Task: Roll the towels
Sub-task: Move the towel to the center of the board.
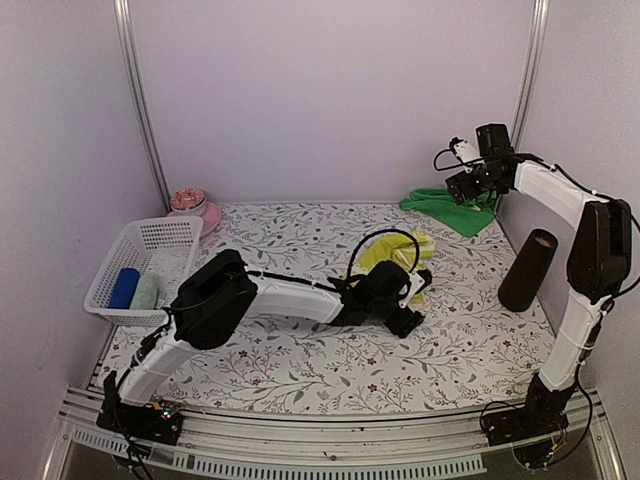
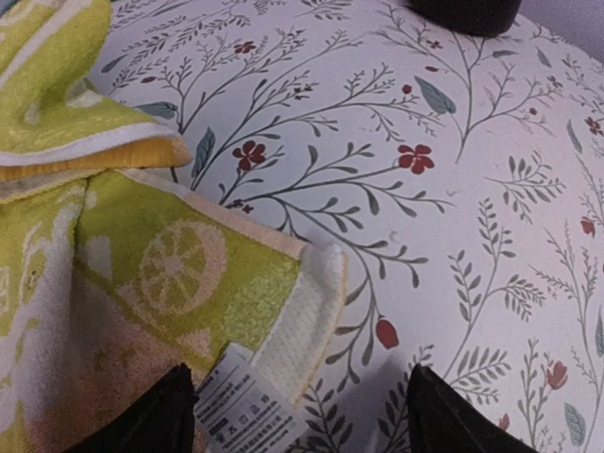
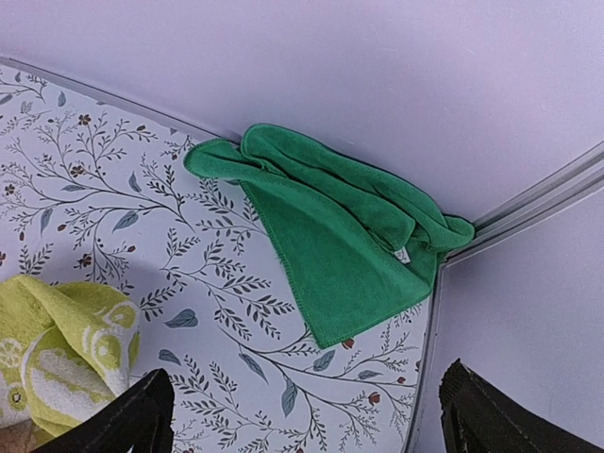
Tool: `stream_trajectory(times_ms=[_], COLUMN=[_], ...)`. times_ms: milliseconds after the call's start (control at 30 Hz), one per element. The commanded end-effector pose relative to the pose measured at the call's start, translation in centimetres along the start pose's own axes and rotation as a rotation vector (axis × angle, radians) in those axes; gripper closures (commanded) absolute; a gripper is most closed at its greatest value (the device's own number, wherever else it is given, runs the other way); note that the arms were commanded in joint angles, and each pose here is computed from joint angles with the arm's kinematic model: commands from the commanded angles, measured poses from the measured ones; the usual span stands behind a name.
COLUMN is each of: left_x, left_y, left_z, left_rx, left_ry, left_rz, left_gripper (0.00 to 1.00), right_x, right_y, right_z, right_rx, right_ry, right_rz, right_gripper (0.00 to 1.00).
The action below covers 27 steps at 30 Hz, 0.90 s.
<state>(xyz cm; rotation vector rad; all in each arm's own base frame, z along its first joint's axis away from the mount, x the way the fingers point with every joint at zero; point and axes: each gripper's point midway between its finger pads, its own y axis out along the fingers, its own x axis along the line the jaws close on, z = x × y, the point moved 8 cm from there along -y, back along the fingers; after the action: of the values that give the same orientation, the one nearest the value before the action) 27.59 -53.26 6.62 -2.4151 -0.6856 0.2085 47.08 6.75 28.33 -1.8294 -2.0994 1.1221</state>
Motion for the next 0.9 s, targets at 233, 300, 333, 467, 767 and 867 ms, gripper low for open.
stream_trajectory(times_ms=[233,300,333,467,767,867], left_x=[3.6,4.0,4.1,4.7,6.4,7.3], left_y=[2.0,2.0,1.8,-0.1,-10.6,-14.3], left_z=[2.7,3.0,3.0,2.8,1.0,1.6], left_rx=[0.061,0.073,0.077,0.068,-0.045,-0.068], left_ry=[-0.094,-0.103,-0.108,-0.129,-0.210,-0.254], left_rz=[-0.039,-0.039,-0.038,-0.048,-0.155,-0.202], left_gripper=[0.61,0.79,0.90,1.00,1.00,1.00], right_x=[0.8,1.1,1.2,2.3,8.7,11.0], right_y=[-1.3,-1.2,-1.2,-1.2,-2.2,-3.5], right_z=[-0.7,-0.7,-0.6,-0.6,-0.1,0.5], right_rx=[-0.045,-0.046,-0.046,-0.059,-0.077,-0.084], right_ry=[0.006,-0.001,-0.004,-0.033,-0.236,-0.311], right_rz=[-0.043,-0.054,-0.058,-0.113,-0.332,-0.465], right_gripper=[0.01,0.01,0.01,0.01,0.00,0.01])
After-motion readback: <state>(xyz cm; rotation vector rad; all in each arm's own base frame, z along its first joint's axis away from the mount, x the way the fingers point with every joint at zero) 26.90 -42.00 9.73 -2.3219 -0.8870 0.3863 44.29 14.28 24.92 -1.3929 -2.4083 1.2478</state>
